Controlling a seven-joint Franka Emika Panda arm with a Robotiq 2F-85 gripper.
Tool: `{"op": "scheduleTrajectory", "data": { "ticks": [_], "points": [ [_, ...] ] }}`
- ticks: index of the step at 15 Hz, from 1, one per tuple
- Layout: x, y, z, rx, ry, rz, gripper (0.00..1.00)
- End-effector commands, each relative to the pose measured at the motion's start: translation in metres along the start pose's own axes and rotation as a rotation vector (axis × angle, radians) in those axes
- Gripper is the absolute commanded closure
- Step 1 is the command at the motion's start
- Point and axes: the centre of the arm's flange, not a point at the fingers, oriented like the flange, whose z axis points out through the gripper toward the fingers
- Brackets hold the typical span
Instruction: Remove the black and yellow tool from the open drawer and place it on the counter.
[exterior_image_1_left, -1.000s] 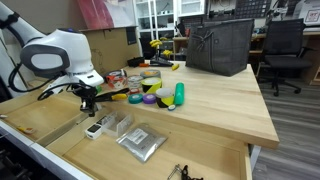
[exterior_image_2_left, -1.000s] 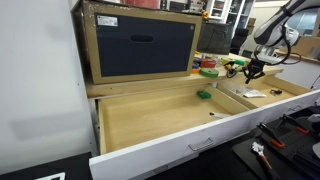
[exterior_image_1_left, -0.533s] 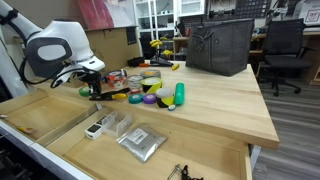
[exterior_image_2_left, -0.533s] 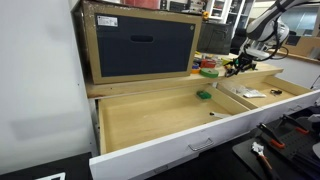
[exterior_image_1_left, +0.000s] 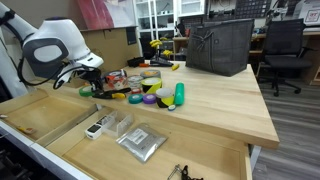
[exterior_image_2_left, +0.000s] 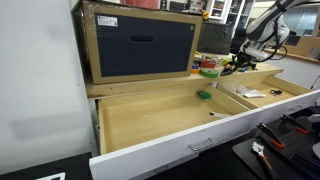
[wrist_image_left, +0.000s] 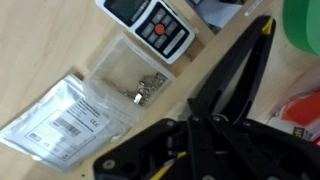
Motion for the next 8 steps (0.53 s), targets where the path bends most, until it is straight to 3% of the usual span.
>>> {"op": "scheduleTrajectory", "data": {
  "ticks": [1,5,8],
  "points": [
    [-0.018,0.049,-0.046,-0.042,-0.133,-0.084,1.0],
    [-0.008,0.115,-0.099,-0.157,-0.211,-0.173,1.0],
    [0.0,0.154,-0.142,-0.239,-0.21,-0.206,1.0]
  ]
}}
